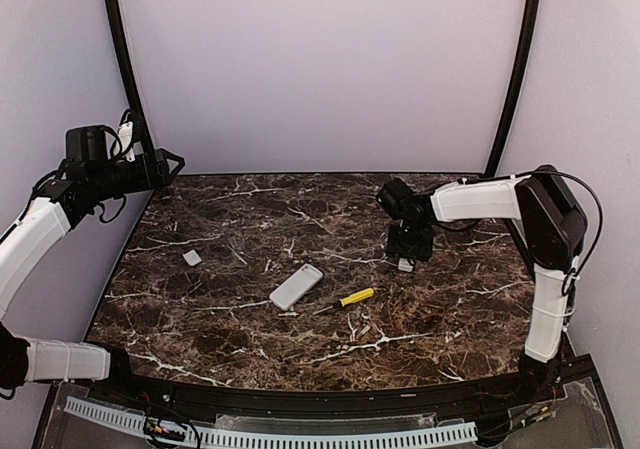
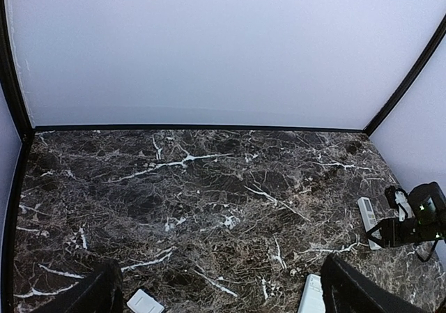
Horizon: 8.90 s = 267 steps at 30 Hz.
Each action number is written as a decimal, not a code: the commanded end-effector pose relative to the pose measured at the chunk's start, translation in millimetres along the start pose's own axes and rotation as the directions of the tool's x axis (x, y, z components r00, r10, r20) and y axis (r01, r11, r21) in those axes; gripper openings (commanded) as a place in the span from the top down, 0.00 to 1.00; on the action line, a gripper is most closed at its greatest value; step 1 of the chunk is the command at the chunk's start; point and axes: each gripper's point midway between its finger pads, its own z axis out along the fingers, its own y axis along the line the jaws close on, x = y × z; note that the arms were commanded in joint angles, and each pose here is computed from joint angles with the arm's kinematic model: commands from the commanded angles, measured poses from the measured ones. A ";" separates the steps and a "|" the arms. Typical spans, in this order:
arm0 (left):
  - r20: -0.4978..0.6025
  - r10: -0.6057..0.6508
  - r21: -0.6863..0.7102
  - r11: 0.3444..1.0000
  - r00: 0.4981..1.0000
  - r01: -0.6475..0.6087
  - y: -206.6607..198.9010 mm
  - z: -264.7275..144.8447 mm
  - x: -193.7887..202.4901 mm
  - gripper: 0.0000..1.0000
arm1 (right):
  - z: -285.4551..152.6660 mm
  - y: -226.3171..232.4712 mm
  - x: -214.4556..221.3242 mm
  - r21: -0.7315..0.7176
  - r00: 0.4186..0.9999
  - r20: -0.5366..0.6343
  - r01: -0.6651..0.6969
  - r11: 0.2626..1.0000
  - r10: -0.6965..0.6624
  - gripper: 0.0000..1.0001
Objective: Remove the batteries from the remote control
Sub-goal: Pick up the remote control from the center of the board, then pass from the right arm to the left, then remove the battery cover from the remote control.
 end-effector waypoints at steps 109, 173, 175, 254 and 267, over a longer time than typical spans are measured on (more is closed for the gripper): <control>0.115 0.540 0.972 0.111 0.834 -0.206 -310.4 -131.6 138.6 0.58 | -382.2 106.6 173.7 -0.971 0.622 0.056 -0.149 -0.187 -0.781 0.99; -0.335 0.239 0.899 0.371 0.911 0.233 -237.8 -46.6 135.2 1.00 | -299.0 149.2 105.0 -0.931 0.911 0.276 0.333 0.152 -0.307 0.56; -0.335 0.240 0.899 0.370 0.911 0.233 -237.6 -46.7 135.2 1.00 | -297.0 147.9 105.2 -0.929 0.912 0.273 0.333 0.163 -0.307 0.62; -0.301 0.195 0.801 0.583 0.933 0.137 -198.7 -22.9 127.2 1.00 | -287.7 102.3 94.5 -0.949 0.942 0.208 0.259 0.178 -0.263 1.00; -0.320 0.146 0.539 0.841 0.936 0.053 -141.1 -9.1 132.8 1.00 | -294.8 121.4 74.2 -0.912 0.924 0.311 0.356 0.202 -0.224 1.00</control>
